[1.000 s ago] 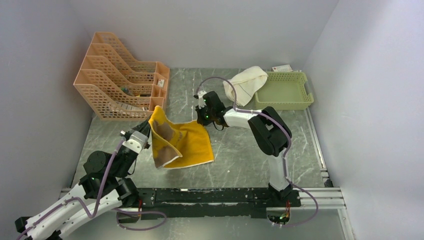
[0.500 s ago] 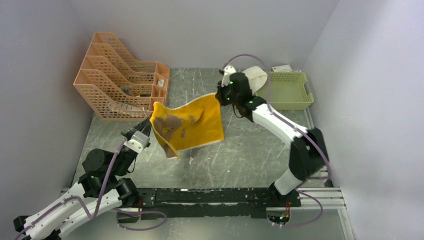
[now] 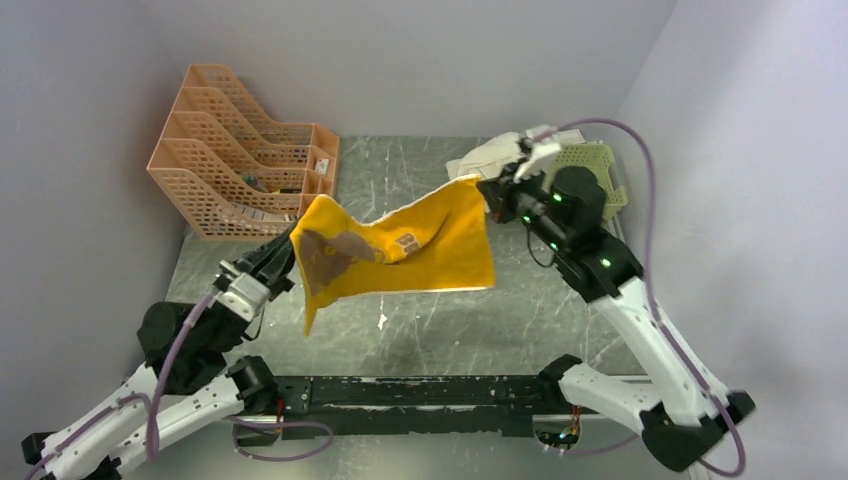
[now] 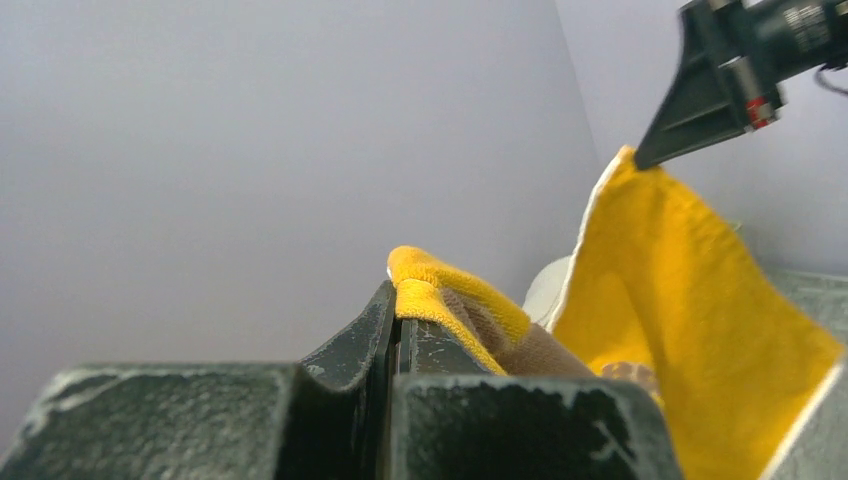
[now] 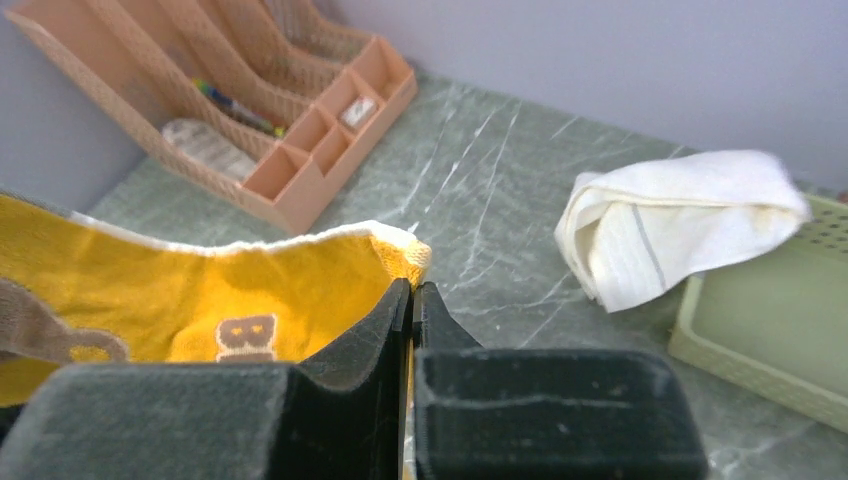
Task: Roll the towels
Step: Flatten out the towel at the center of the board.
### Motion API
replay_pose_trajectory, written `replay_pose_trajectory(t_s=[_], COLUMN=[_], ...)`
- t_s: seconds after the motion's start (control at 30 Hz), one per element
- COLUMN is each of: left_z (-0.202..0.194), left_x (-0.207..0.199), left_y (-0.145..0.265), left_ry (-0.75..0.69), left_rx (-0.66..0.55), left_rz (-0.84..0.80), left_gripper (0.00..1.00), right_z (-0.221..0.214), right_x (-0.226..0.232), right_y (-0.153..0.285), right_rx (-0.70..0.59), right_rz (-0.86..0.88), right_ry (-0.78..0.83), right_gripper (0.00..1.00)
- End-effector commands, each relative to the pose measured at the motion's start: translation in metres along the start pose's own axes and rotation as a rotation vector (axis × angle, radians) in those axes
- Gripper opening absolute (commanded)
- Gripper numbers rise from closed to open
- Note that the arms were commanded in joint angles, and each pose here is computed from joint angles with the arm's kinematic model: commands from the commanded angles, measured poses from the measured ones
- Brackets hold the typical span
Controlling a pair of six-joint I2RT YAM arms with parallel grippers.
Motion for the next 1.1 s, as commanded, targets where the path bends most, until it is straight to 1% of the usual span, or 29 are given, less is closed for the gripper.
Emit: replay_pose_trajectory(t_s=[0.0,0.1,0.2,0.3,0.43,0.57,0.6,0.63,0.67,0.7,0.73,0.8,0.87,0.9,1.0,1.07], left_z=[0.035,0.030,0.018,0.000,-0.038,-0.078,-0.102,-0.111,-0.120,-0.128,-0.134,-0.145,-0.150,-0.153,-0.156,-0.157], left_x=[0.019,0.025,0.025,0.013,-0.019,-0.056,-0.068,-0.070,-0.073,-0.075,-0.075,-0.072,-0.063,-0.057,-0.038,-0.024], left_y=[0.015,0.031,0.037,0.027,0.005,-0.008,-0.012,-0.012,-0.011,-0.010,-0.009,-0.006,-0.004,-0.002,-0.001,-0.004], left_ry=[0.076,0.087,0.059,0.014,-0.036,-0.020,-0.032,-0.040,-0.049,-0.055,-0.057,-0.056,-0.045,-0.037,0.026,0.114], left_rx=[-0.151,-0.149,-0.089,0.051,0.294,0.434,0.522,0.561,0.601,0.640,0.671,0.720,0.746,0.757,0.777,0.790], left_rz=[0.051,0.108,0.130,0.052,-0.125,-0.279,-0.282,-0.273,-0.271,-0.272,-0.267,-0.238,-0.163,-0.121,0.055,0.220], left_gripper=[0.07,0.07,0.07,0.07,0.07,0.07,0.07,0.07,0.10,0.18,0.31,0.63,0.92,0.99,1.00,1.00], right_z=[0.032,0.044,0.044,0.032,0.002,-0.043,-0.070,-0.084,-0.096,-0.105,-0.112,-0.122,-0.127,-0.128,-0.131,-0.131], right_x=[-0.005,-0.007,-0.010,-0.013,-0.017,-0.026,-0.032,-0.035,-0.039,-0.044,-0.049,-0.061,-0.074,-0.080,-0.098,-0.106], right_y=[0.073,0.100,0.105,0.097,0.081,0.063,0.051,0.044,0.039,0.034,0.030,0.024,0.021,0.020,0.017,0.014], right_rx=[-0.113,-0.159,-0.140,-0.090,-0.011,0.073,0.115,0.147,0.179,0.205,0.227,0.250,0.257,0.261,0.275,0.276], right_rz=[-0.114,-0.163,-0.202,-0.222,-0.251,-0.308,-0.348,-0.374,-0.396,-0.421,-0.438,-0.473,-0.500,-0.511,-0.526,-0.513], right_ry=[-0.045,-0.065,-0.077,-0.096,-0.119,-0.159,-0.180,-0.187,-0.191,-0.202,-0.211,-0.235,-0.257,-0.268,-0.294,-0.313], right_gripper=[0.00,0.00,0.00,0.00,0.00,0.00,0.00,0.00,0.00,0.00,0.00,0.00,0.00,0.00,0.00,0.00])
Point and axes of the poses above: each gripper's point midway between its finger pads, its own y axis back along the fingers, its own x axis along the line the jaws close on, z = x × y, the point moved 8 cm from there along y, back along the fingers, and after that the axes turned 2 degrees about -y, right-handed, at the moved point
